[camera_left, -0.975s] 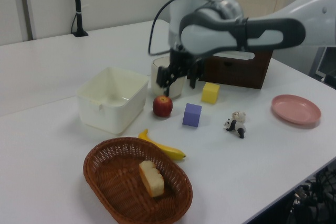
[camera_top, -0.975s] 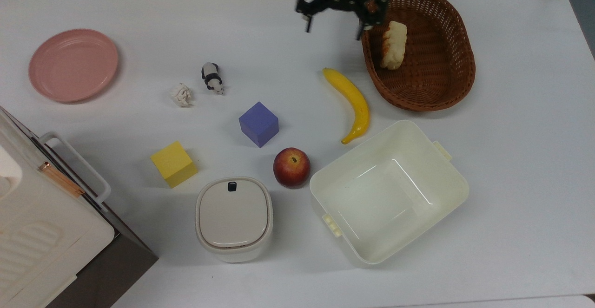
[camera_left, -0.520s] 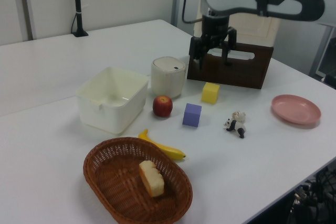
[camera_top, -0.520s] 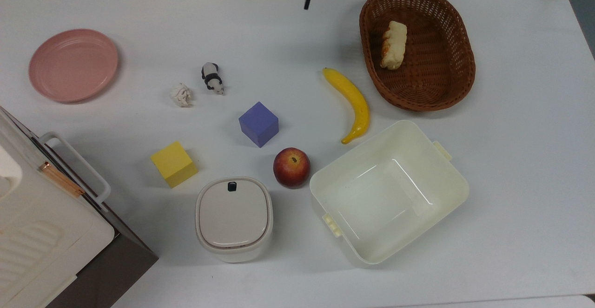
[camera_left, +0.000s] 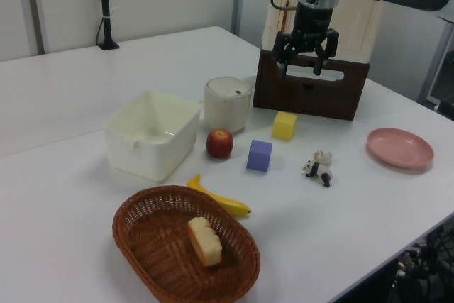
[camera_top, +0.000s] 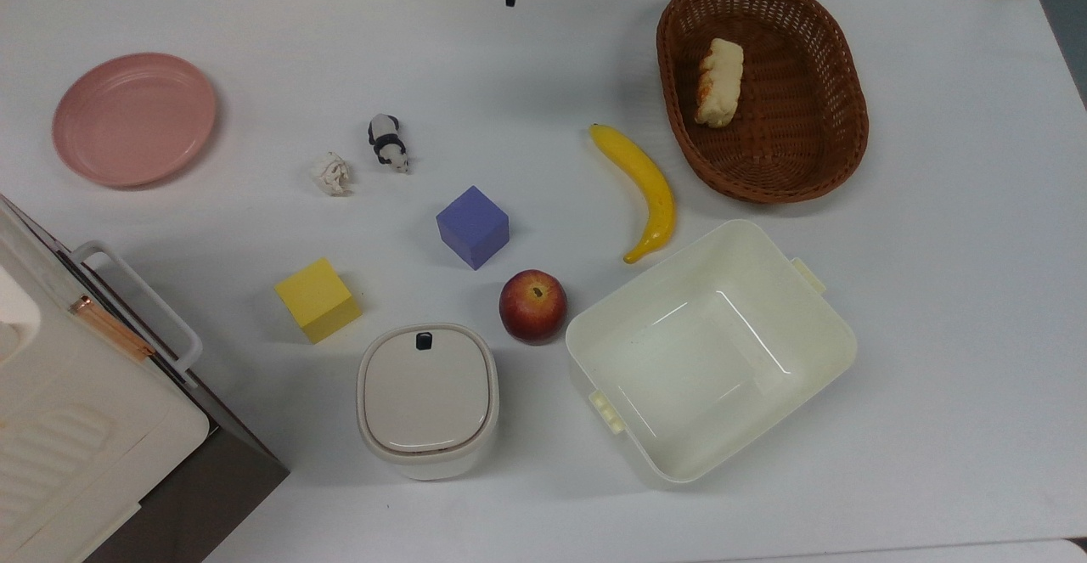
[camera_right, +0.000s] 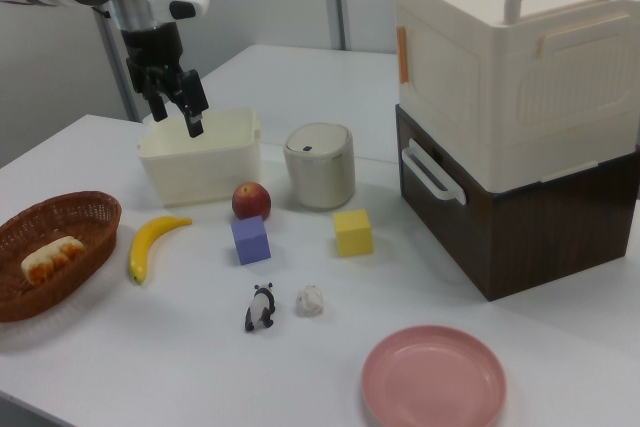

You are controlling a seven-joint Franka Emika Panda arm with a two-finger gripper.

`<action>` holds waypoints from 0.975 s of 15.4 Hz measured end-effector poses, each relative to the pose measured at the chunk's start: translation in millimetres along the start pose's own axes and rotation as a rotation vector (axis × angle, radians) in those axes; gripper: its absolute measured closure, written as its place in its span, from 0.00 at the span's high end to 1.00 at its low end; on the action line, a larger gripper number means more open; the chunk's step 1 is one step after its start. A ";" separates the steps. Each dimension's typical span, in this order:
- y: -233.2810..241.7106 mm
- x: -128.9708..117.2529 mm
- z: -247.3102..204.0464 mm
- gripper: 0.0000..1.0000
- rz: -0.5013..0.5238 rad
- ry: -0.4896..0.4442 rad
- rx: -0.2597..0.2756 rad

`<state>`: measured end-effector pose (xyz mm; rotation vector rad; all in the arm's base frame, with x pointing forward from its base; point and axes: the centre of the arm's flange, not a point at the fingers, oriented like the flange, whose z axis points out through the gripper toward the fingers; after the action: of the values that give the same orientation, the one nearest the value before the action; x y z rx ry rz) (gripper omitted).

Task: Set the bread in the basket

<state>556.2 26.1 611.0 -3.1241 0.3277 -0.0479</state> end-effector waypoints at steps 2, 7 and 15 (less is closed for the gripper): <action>-4.1 -0.3 1.9 1.00 -0.020 -0.011 0.029; -4.9 -0.3 5.5 1.00 -0.040 -0.020 0.036; -6.9 2.1 22.4 1.00 -0.051 -0.051 0.028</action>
<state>560.4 32.4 588.6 -3.0992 0.2439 0.0276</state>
